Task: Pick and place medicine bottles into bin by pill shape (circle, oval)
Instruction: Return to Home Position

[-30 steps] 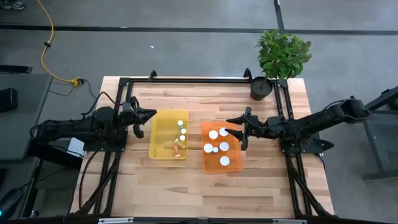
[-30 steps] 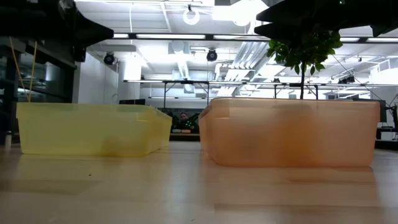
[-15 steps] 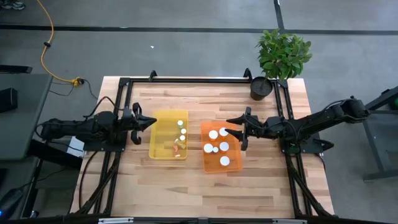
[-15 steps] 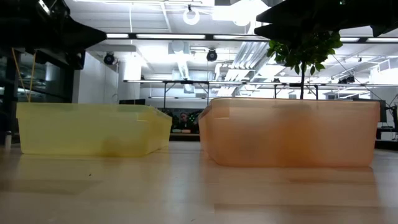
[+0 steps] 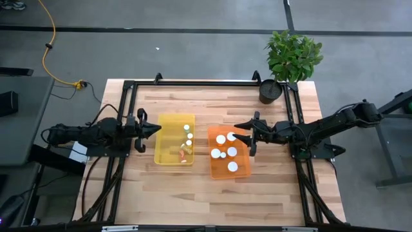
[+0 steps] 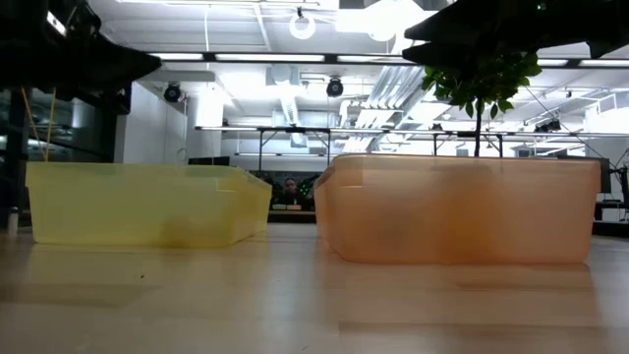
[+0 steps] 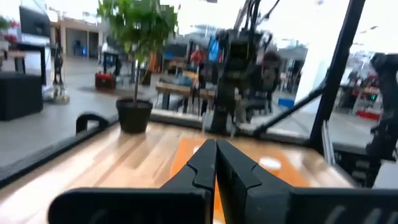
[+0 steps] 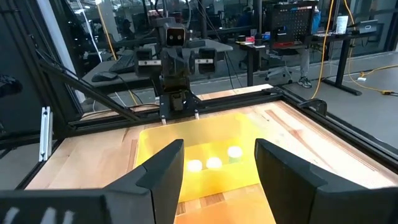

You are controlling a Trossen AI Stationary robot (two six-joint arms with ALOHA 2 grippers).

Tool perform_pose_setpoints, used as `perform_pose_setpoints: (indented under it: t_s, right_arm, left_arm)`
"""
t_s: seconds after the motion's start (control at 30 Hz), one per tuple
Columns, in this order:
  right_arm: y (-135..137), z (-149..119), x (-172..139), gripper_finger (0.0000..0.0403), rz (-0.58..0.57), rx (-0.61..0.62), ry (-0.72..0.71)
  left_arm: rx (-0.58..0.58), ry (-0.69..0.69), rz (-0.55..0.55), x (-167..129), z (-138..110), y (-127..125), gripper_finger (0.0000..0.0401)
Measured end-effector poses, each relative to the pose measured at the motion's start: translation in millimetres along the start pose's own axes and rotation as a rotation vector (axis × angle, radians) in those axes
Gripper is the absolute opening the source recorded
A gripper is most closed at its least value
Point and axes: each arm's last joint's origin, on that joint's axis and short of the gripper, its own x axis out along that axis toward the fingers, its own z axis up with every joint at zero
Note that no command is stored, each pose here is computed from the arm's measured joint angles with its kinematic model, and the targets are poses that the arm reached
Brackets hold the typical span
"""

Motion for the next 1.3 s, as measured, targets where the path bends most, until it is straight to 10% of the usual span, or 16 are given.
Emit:
perform_pose_setpoints:
  t_s: [0.8, 1.07, 1.3]
  right_arm:
    - [-3, 1, -2, 0.0186, -0.02, 0.056, 0.004]
    - [-20, 19, -33, 0.0016, -0.016, 0.098, 0.033]
    - [-36, 23, -69, 0.0005, -0.014, 0.108, -0.01]
  left_arm:
    - [0.018, 0.16, -0.055, 2, -14, 1, 0.0]
    - [0.018, 0.162, -0.053, 2, -15, 1, 0.0]
    - [0.018, 0.162, -0.051, 2, -15, 1, 0.0]
